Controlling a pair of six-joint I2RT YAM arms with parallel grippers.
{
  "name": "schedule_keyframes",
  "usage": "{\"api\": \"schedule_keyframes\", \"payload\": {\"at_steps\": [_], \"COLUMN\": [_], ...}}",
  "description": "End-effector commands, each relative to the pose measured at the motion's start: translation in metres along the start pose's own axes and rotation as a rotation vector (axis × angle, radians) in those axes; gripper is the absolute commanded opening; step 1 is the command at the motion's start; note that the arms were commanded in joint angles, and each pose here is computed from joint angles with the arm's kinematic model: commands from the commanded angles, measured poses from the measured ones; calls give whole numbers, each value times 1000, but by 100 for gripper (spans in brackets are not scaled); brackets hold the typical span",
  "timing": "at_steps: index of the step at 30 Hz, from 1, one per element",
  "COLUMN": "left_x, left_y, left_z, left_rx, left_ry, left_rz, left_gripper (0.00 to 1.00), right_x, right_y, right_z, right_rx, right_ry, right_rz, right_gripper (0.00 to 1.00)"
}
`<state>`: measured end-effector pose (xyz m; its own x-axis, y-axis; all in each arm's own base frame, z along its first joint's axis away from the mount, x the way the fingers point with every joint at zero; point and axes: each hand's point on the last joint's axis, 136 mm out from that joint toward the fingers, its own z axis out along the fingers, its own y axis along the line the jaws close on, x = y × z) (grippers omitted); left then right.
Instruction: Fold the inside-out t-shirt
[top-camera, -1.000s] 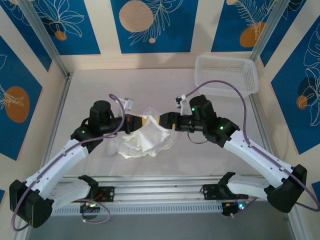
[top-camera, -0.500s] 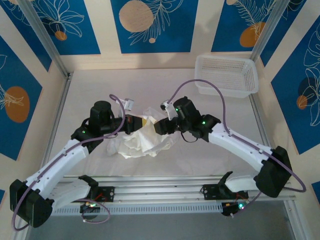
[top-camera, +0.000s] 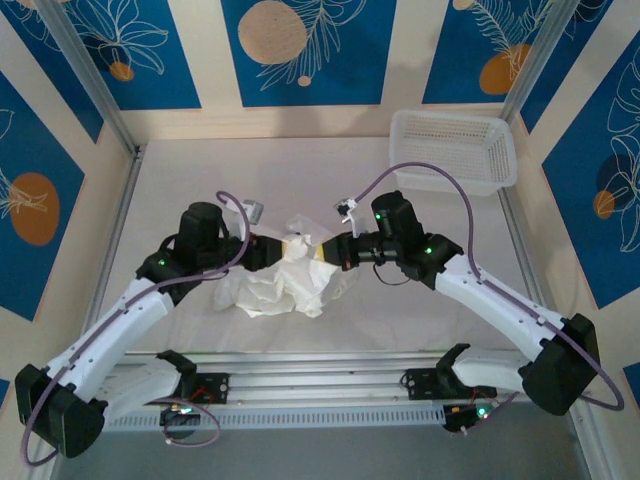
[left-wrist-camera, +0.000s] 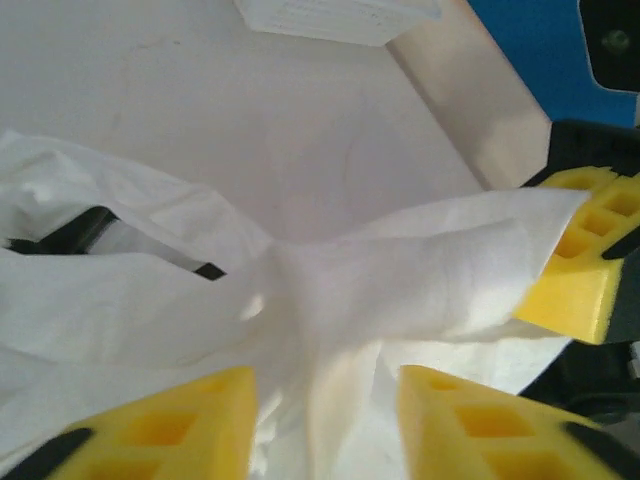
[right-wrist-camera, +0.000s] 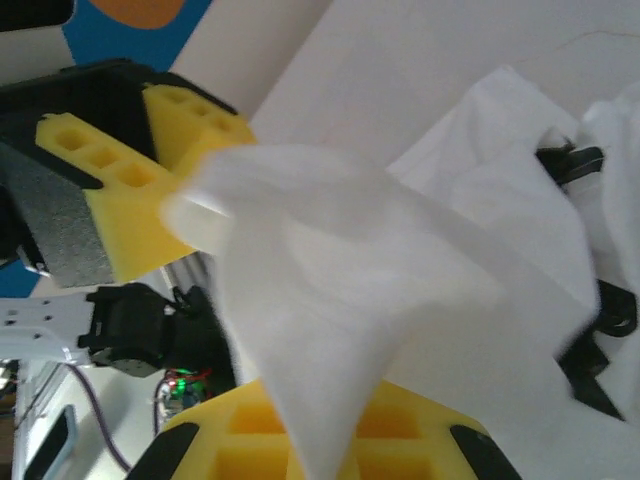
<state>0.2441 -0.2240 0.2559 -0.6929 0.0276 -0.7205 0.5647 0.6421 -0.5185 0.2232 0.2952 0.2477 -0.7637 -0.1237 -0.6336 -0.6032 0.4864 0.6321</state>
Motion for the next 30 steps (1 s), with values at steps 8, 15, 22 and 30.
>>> {"api": "schedule_keyframes", "payload": {"at_steps": [8,15,22,30], "left_x": [-23,-20,-10,2], "left_y": [-63,-53,-13,34], "left_z": [-25,20,54,37], "left_rx": [231,235,73,-174], "left_ry": [84,149,183,168], "left_rz": [285,214,138,90], "left_gripper": [71,79,60,40], "right_x": [0,-6,-11,-13], "right_y": [12,22,41,28], "right_z": [6,2,-7,-14], "right_rx": [-66,-91,-155,-65], "right_ry": [63,62,59,31], "right_rz": [8,3,-23,-21], "right_gripper": [0,0,0,0]}}
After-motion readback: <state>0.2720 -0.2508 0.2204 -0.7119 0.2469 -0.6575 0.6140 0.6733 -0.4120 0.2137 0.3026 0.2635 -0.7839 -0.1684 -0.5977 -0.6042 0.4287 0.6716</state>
